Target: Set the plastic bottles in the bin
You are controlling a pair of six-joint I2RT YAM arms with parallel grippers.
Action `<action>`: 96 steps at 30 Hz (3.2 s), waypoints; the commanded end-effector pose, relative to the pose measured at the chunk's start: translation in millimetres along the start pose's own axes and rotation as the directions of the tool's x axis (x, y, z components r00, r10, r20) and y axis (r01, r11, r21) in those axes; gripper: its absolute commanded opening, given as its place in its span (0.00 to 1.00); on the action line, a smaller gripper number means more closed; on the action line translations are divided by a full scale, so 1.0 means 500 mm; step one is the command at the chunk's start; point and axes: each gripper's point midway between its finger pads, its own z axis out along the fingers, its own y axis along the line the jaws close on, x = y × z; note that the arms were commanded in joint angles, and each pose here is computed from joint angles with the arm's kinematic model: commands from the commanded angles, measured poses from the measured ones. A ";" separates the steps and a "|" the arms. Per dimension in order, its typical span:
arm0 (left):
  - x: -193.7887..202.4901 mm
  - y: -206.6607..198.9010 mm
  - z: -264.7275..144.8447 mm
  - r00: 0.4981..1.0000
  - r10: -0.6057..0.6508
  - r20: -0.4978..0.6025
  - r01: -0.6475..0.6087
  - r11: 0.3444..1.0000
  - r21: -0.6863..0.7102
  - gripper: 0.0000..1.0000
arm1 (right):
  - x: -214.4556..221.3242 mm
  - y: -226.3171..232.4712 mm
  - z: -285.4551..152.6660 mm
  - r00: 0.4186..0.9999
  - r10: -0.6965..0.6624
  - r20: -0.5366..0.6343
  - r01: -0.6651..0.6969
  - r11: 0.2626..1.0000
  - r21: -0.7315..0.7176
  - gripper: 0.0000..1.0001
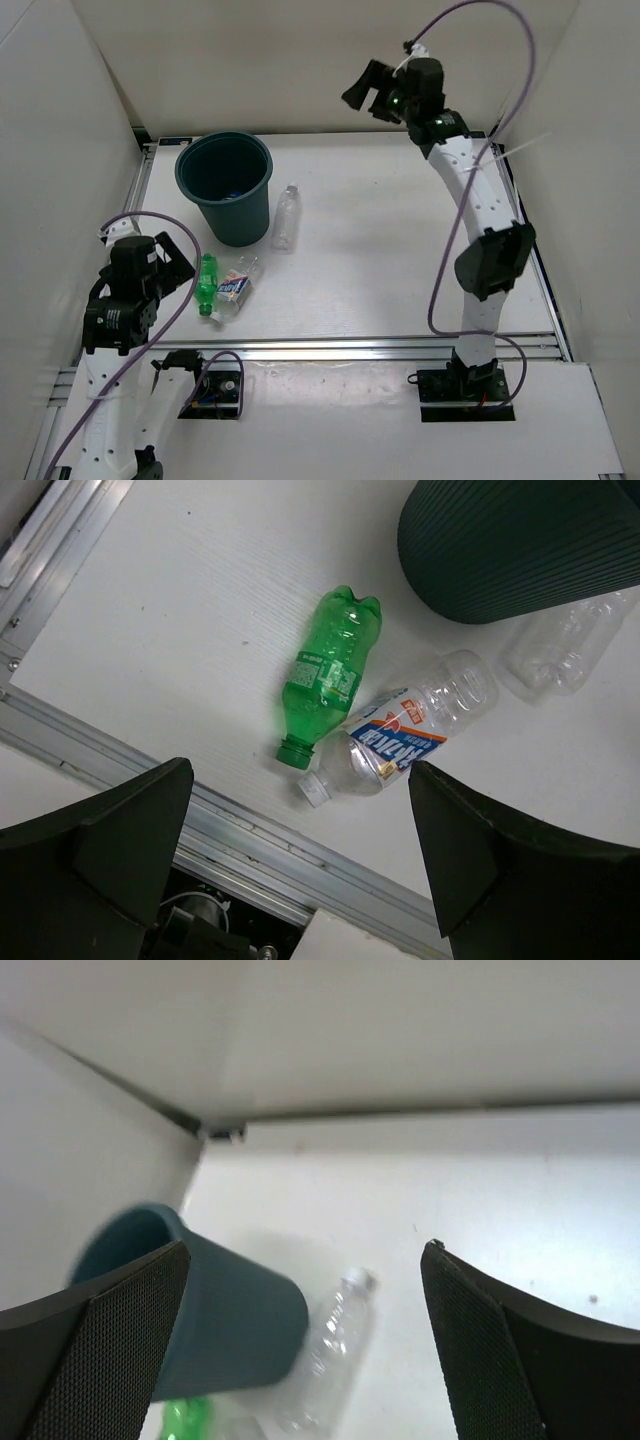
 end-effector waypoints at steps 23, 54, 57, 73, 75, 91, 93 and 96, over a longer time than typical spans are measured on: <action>0.074 -0.036 0.082 0.984 -0.056 -0.170 0.055 0.998 -0.011 1.00 | 0.636 -0.147 0.214 0.629 0.273 -0.728 -0.431 0.901 -0.034 1.00; 0.053 -0.008 0.072 0.984 -0.036 -0.174 0.017 0.994 -0.109 1.00 | 0.751 -0.119 0.202 0.485 0.375 -0.790 -0.519 0.850 0.085 0.31; 0.045 -0.008 0.070 0.988 -0.041 -0.151 0.025 0.994 -0.106 1.00 | 0.682 -0.133 0.165 0.502 0.362 -0.785 -0.507 0.859 0.072 0.21; 0.048 -0.012 0.099 0.992 -0.049 -0.112 0.038 0.994 -0.099 1.00 | 0.102 0.281 0.021 0.985 -0.046 -0.165 -0.048 0.850 -0.524 0.34; 0.039 -0.027 0.097 0.993 -0.020 -0.119 0.013 0.998 -0.058 1.00 | 0.120 0.358 0.033 0.991 -0.068 -0.117 -0.012 0.816 -0.577 0.35; 0.020 -0.064 0.084 0.979 0.175 -0.108 -0.164 0.981 0.100 1.00 | 0.156 0.469 0.062 0.966 -0.207 0.152 0.257 0.798 -0.545 1.00; 0.019 -0.078 0.085 0.982 0.166 -0.087 -0.153 0.978 0.139 1.00 | 0.141 0.449 0.045 0.960 -0.230 0.156 0.278 0.828 -0.487 1.00; 0.023 -0.105 0.081 0.985 0.168 -0.037 -0.154 0.959 0.238 1.00 | 0.057 0.411 -0.009 0.957 -0.220 0.188 0.280 0.866 -0.414 1.00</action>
